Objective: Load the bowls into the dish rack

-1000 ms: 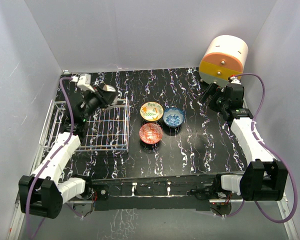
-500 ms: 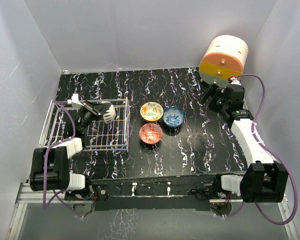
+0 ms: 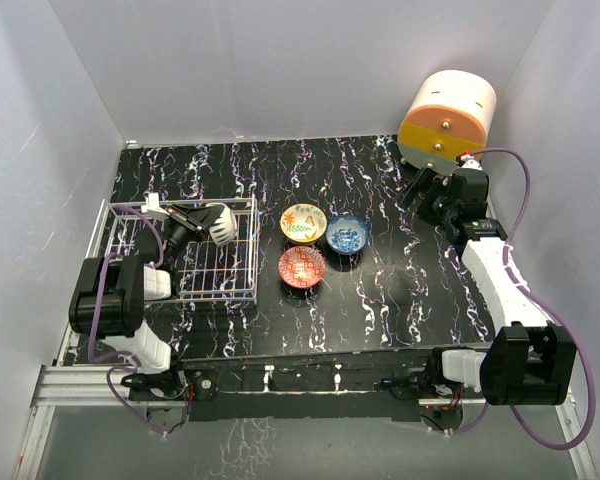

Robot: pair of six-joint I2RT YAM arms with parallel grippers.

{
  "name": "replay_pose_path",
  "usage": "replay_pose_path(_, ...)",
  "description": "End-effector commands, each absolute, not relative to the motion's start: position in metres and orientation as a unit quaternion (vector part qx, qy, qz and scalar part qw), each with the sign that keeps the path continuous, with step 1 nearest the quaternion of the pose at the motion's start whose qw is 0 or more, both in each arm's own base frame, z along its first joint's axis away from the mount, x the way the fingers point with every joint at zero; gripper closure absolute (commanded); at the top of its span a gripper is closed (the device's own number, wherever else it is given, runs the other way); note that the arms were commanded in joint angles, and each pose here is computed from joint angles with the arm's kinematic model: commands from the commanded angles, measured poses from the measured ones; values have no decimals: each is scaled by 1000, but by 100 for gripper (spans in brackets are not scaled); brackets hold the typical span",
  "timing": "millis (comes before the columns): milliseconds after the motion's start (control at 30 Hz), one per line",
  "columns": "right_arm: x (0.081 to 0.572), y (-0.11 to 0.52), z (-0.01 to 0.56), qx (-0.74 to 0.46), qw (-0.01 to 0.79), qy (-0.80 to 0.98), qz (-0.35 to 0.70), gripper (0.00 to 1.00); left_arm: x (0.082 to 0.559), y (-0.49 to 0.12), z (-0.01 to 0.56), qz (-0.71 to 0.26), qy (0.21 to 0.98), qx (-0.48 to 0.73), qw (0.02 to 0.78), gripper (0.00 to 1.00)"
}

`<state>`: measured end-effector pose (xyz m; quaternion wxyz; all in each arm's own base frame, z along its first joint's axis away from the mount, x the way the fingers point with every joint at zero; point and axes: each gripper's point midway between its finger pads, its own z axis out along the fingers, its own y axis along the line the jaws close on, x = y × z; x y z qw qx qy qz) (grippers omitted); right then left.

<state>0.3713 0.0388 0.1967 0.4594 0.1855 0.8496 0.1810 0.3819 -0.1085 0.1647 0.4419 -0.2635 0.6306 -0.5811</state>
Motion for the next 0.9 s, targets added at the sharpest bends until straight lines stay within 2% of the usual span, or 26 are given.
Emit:
replay_pose_path(0, 380, 35, 215, 178, 492, 833, 178, 4, 380, -108, 191, -620, 580, -229, 476, 100)
replay_pose_path(267, 381, 34, 210, 180, 487, 837, 174, 4, 378, -106, 167, -594, 611, -247, 462, 100)
replay_pose_path(300, 381, 34, 209, 179, 487, 837, 174, 4, 378, -105, 164, -587, 618, -248, 461, 94)
replay_pose_path(667, 379, 33, 207, 181, 485, 838, 171, 4, 376, -93, 140, -512, 679, -275, 448, 54)
replay_pose_path(867, 378, 33, 208, 181, 487, 837, 170, 4, 373, -87, 130, -498, 685, -295, 441, 53)
